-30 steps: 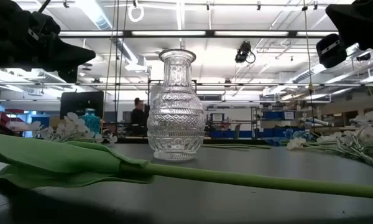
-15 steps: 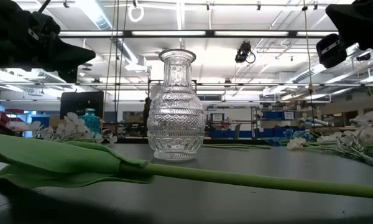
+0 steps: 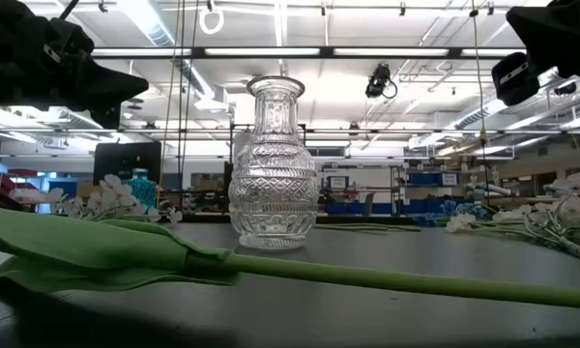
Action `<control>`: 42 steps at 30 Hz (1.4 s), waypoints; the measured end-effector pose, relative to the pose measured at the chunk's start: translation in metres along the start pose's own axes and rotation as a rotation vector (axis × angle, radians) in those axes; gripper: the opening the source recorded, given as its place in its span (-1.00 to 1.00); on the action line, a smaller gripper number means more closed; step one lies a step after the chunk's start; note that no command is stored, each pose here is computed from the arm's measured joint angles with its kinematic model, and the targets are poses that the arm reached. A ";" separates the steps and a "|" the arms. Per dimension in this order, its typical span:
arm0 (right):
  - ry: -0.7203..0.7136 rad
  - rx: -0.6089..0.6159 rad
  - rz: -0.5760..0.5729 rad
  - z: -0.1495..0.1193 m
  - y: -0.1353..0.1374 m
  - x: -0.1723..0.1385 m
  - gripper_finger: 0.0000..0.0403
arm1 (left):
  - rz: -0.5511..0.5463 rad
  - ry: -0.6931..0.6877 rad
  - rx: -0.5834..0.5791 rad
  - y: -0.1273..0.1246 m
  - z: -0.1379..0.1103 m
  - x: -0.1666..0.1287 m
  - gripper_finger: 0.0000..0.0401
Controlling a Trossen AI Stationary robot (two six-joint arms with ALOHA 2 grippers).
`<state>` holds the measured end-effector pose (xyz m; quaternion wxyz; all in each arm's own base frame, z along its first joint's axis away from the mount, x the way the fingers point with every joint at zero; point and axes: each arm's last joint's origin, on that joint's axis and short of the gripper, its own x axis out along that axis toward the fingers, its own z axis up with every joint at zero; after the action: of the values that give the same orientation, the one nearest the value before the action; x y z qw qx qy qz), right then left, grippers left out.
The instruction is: Sort flowers into vase by color
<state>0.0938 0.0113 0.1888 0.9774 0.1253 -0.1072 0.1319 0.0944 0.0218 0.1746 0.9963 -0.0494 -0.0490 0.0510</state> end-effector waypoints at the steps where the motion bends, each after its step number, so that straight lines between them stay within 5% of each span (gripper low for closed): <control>1: 0.000 0.000 0.000 0.000 0.000 0.000 -0.93 | 0.000 0.000 0.000 0.000 0.000 0.000 -0.89; 31: 0.000 0.000 0.000 0.000 0.000 0.000 -0.93 | 0.000 -0.013 0.107 0.000 0.001 0.000 -0.89; 42: -0.110 -0.006 -0.110 0.008 -0.002 -0.001 -0.93 | 0.020 -0.019 -0.057 0.000 0.002 0.000 -0.89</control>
<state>0.0924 0.0072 0.1961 0.9762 0.1350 -0.1542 0.0706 0.0942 0.0224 0.1762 0.9934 -0.0775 -0.0596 0.0602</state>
